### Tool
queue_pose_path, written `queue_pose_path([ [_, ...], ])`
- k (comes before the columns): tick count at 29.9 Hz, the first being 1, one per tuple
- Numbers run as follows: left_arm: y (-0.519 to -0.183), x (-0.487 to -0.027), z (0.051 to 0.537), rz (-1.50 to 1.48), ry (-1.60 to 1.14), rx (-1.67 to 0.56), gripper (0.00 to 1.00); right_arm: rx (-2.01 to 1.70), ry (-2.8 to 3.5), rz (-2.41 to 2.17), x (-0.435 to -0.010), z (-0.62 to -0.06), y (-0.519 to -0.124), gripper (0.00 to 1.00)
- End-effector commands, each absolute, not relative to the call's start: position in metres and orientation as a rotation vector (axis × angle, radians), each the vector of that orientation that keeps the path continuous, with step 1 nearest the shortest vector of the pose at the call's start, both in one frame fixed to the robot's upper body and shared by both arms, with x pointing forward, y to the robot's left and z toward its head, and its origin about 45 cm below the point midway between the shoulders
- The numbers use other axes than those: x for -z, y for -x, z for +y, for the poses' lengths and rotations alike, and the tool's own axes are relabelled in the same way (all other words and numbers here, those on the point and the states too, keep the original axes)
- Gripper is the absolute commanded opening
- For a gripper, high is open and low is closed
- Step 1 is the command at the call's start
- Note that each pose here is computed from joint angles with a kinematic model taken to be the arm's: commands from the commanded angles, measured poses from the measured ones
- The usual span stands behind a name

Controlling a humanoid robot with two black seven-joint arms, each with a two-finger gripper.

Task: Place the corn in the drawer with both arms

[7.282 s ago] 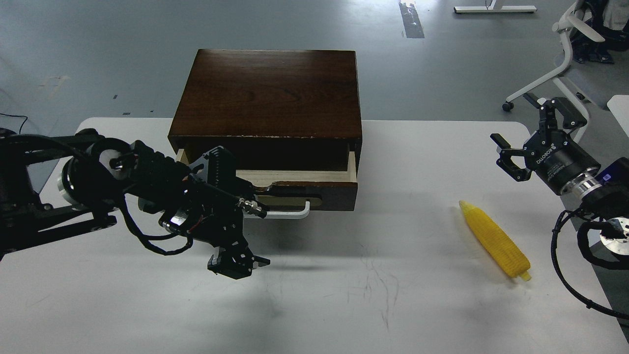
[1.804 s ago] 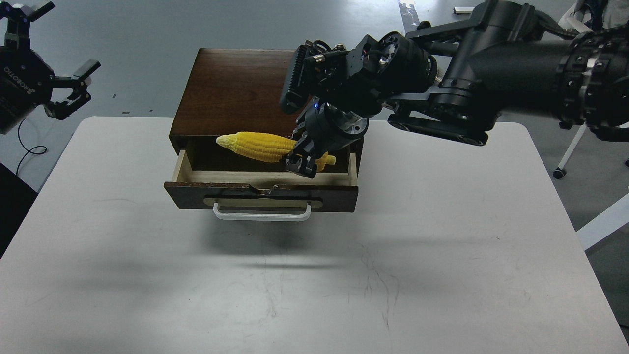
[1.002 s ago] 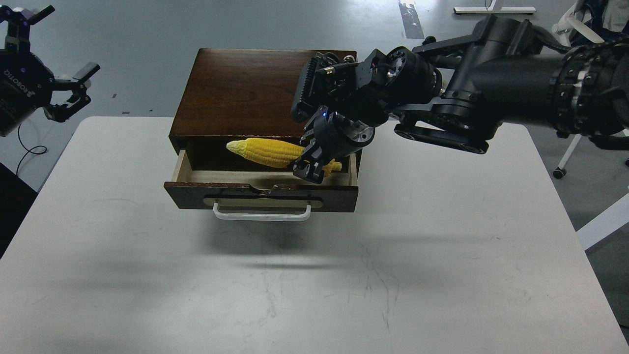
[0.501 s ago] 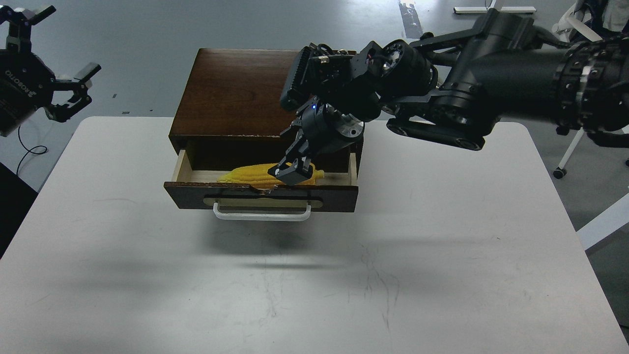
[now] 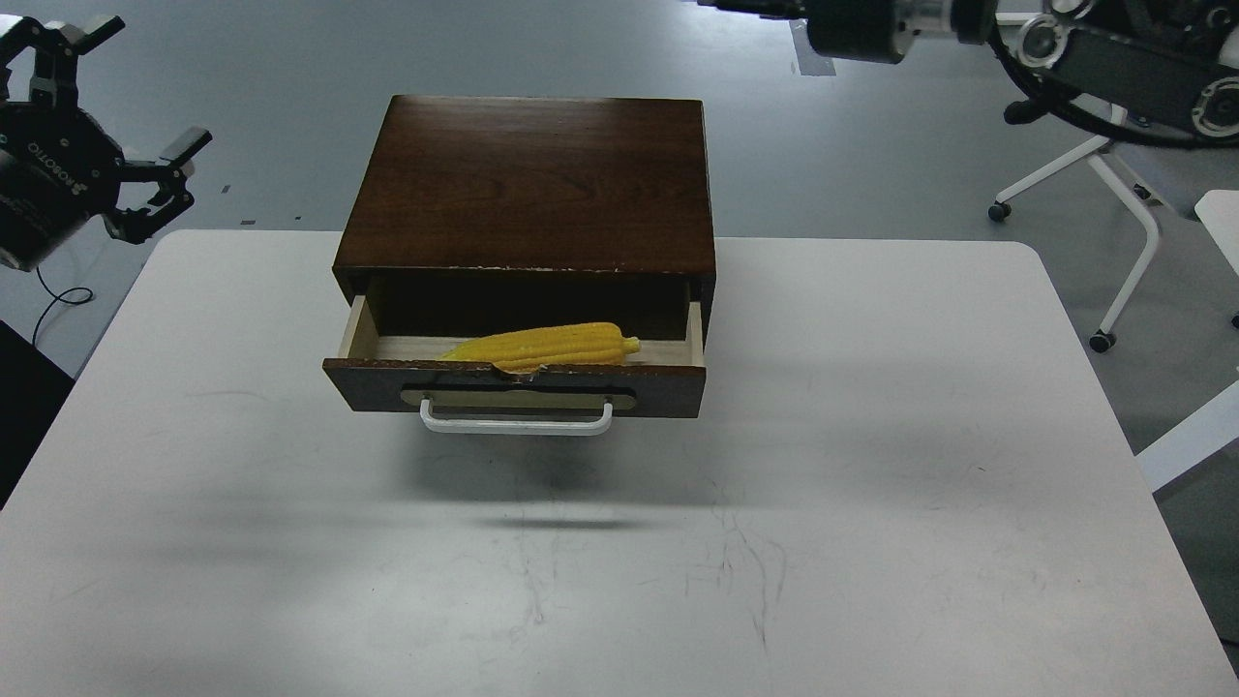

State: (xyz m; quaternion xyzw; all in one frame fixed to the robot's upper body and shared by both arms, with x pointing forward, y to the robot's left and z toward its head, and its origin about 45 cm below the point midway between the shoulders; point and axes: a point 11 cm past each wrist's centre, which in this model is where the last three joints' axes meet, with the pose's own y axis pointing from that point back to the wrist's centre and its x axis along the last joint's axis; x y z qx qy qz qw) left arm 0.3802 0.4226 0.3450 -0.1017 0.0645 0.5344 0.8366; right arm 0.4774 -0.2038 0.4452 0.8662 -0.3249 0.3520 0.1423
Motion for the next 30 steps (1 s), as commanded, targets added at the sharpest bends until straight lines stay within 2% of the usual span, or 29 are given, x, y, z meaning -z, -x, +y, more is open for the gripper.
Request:
queue_pose_path([
  [1,-0.382,-0.340,0.418,0.148,0.221,-1.123,0.99,-0.700,-2.619,-1.378,-0.413,-0.276,-0.479,0.99],
  [2,-0.384,-0.337,0.416,0.154,0.223,-1.124,0.99,-0.561,-2.635,-1.518,-0.389,-0.304,-0.474,0.99],
  [6,-0.387,-0.330,0.413,0.165,0.226,-1.123,0.99,-0.394,-2.650,-1.652,-0.360,-0.329,-0.465,1.00],
  [8,-0.387,-0.320,0.411,0.186,0.224,-1.125,0.99,-0.142,-2.692,-1.799,-0.330,-0.347,-0.456,1.00],
  [16,-0.392,-0.296,0.415,0.219,0.214,-1.162,0.99,0.358,-2.820,-1.793,-0.264,-0.360,-0.427,1.00],
  [20,-0.393,-0.278,0.414,0.246,0.209,-1.179,0.99,0.421,-2.798,-1.800,-0.243,-0.364,-0.422,1.00],
  [30,-0.395,-0.272,0.407,0.260,0.216,-1.171,0.99,0.459,-2.813,-1.781,-0.234,-0.352,-0.423,1.00],
])
